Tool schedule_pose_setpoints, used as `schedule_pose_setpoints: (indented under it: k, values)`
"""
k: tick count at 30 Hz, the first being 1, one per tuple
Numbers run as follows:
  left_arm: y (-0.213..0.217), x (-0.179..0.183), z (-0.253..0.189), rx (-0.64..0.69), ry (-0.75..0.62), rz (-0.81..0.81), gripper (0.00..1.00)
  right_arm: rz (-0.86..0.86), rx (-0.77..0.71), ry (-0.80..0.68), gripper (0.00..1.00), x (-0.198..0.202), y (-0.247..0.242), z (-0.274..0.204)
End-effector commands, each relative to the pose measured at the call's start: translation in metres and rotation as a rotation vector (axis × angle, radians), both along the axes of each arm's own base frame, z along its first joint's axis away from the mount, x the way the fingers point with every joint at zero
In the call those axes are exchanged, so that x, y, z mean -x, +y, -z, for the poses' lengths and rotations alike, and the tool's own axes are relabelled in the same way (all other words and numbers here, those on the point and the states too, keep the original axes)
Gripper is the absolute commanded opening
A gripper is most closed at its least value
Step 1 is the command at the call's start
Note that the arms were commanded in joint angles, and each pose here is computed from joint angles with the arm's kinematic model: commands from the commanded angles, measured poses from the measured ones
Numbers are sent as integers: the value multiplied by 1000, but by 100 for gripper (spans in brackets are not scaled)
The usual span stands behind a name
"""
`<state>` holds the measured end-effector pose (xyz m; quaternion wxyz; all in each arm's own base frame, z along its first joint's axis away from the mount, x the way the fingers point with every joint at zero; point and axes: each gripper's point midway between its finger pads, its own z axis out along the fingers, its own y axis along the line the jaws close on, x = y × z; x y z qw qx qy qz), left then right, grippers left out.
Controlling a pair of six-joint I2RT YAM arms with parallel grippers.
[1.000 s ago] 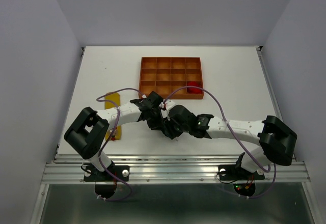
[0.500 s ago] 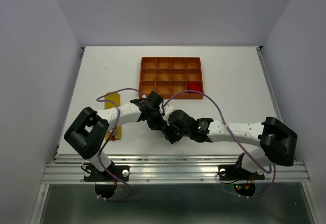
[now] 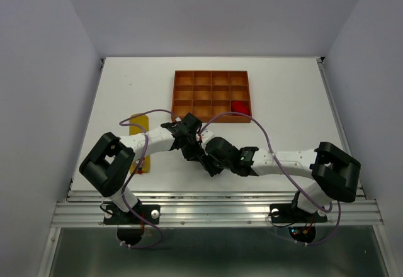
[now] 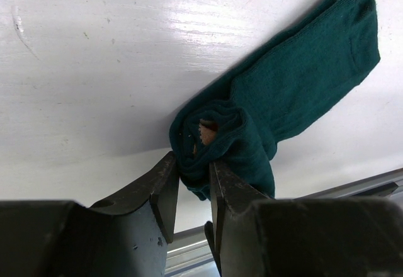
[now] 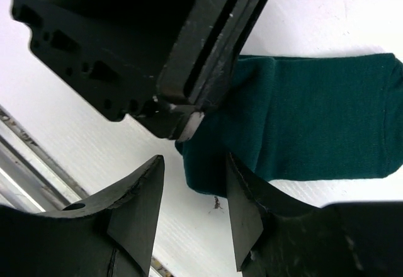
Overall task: Roll the socks
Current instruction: Roll the sock at the center of the board.
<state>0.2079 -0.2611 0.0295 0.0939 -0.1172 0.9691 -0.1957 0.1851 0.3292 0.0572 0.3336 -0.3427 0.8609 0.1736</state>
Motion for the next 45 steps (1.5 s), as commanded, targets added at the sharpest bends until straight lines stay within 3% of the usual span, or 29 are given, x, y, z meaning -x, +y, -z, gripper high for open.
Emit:
schedule_pose_setpoints:
  k: [1,15,21,24,31,45]
  values:
    - [4,12,1,-27,33,15,34,40,30,-48,49,-8,-5,8]
    - [-1,11,-7,-7,33,20,34,66,178,-11,48,-4,-28,51]
    - [-3,9,-12,6,31,19,35,63,211,8,37,-1,-33,62]
    - [-3,6,-18,13,14,12,38,69,213,21,24,0,-33,63]
    - [5,-8,-40,27,-50,-27,43,50,133,89,11,12,-18,52]
    - [34,-16,-56,57,-119,-93,44,-47,-81,395,9,38,11,25]
